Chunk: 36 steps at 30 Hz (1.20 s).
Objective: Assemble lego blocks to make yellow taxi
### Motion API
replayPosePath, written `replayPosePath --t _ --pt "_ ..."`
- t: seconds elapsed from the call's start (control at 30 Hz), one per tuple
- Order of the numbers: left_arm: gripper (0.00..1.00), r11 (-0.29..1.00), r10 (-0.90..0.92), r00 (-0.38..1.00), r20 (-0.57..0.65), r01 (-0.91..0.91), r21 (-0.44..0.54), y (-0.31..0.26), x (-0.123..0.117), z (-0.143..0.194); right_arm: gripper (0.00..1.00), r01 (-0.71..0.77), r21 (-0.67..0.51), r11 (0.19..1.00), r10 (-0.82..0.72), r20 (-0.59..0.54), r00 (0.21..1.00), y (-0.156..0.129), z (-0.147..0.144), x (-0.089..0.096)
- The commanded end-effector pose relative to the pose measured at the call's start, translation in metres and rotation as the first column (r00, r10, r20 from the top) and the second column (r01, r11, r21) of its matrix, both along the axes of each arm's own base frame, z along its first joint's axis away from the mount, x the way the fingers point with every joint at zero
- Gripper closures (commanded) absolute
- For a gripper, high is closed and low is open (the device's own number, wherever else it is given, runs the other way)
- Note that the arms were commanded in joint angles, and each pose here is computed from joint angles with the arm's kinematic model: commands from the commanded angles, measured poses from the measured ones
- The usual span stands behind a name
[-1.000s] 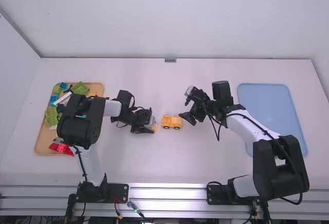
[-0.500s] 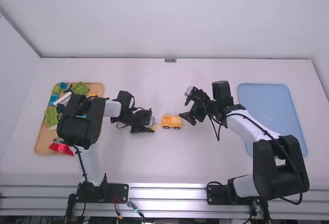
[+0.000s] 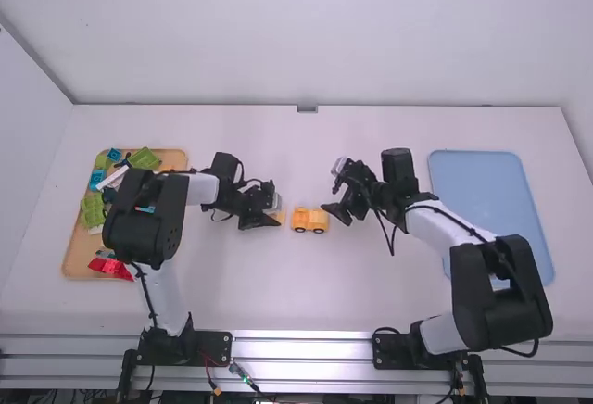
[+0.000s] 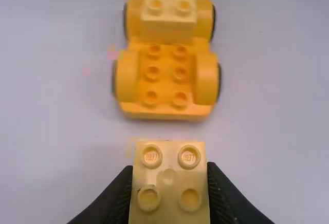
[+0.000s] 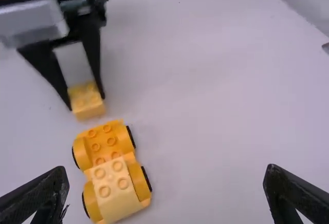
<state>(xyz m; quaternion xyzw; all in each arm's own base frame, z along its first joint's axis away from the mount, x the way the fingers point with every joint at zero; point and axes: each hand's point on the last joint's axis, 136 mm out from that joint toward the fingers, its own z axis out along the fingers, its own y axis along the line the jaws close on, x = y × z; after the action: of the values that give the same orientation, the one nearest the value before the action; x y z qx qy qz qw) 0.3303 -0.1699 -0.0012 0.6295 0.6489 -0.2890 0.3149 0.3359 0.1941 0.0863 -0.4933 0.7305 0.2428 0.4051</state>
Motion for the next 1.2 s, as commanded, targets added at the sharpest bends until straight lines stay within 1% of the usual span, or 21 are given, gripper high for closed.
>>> replayPosePath --t 0.0,0.07,0.27,0.4,0.47,0.53,0.6,0.73,0.8,0.9,0.97,1.0,1.17 --pt "0.72 0.999 0.031 0.999 -0.034 -0.032 -0.019 -0.004 0.009 0.010 0.01 -0.074 0.025 0.997 0.075 -0.055 0.996 0.005 -0.022 -0.016" --pt "0.73 0.999 0.048 0.998 -0.040 -0.048 -0.018 -0.004 0.014 0.018 0.01 -0.118 0.039 0.992 0.120 -0.054 0.991 0.008 -0.028 -0.021" --pt "0.79 0.998 0.045 0.999 0.015 -0.044 -0.038 -0.006 0.022 0.048 0.01 -0.239 0.094 0.967 0.242 -0.020 0.970 0.011 -0.044 -0.031" --pt "0.81 0.995 0.027 0.999 0.032 -0.024 -0.096 -0.012 0.017 0.063 0.01 -0.258 0.120 0.959 0.262 -0.019 0.965 0.014 -0.059 -0.032" --pt "0.82 0.992 0.022 0.999 0.026 -0.018 -0.125 -0.015 0.016 0.068 0.01 -0.251 0.110 0.962 0.255 -0.018 0.967 0.017 -0.074 -0.032" --pt "0.82 0.990 0.017 1.000 0.016 -0.014 -0.141 -0.017 0.013 0.069 0.01 -0.237 0.106 0.966 0.240 -0.017 0.971 0.019 -0.080 -0.030" --pt "0.83 0.987 -0.006 1.000 0.008 0.008 -0.159 -0.024 0.007 0.070 0.01 -0.244 0.114 0.963 0.244 0.014 0.970 0.022 -0.084 -0.032" --pt "0.85 0.990 -0.043 0.998 0.041 0.049 -0.132 -0.038 0.001 0.063 0.01 -0.276 0.154 0.949 0.273 0.042 0.961 0.024 -0.085 -0.038" --pt "0.86 0.997 -0.015 0.999 0.037 0.018 -0.081 -0.046 0.005 0.055 0.01 -0.300 0.165 0.940 0.294 0.058 0.954 0.027 -0.088 -0.041" --pt "0.87 0.999 0.007 1.000 0.023 -0.006 -0.035 -0.057 0.005 0.050 0.01 -0.303 0.180 0.936 0.300 0.044 0.953 0.029 -0.098 -0.037" --pt "0.87 0.999 -0.010 1.000 0.021 0.011 -0.039 -0.062 0.001 0.050 0.01 -0.323 0.212 0.923 0.323 0.036 0.946 0.033 -0.101 -0.035" --pt "0.90 0.999 -0.013 1.000 0.015 0.014 -0.036 -0.062 0.000 0.050 0.01 -0.328 0.225 0.917 0.330 0.030 0.943 0.034 -0.102 -0.033" --pt "0.93 1.000 -0.005 1.000 -0.006 0.005 -0.027 -0.059 -0.002 0.048 0.00 -0.328 0.228 0.917 0.331 0.024 0.943 0.035 -0.108 -0.030"
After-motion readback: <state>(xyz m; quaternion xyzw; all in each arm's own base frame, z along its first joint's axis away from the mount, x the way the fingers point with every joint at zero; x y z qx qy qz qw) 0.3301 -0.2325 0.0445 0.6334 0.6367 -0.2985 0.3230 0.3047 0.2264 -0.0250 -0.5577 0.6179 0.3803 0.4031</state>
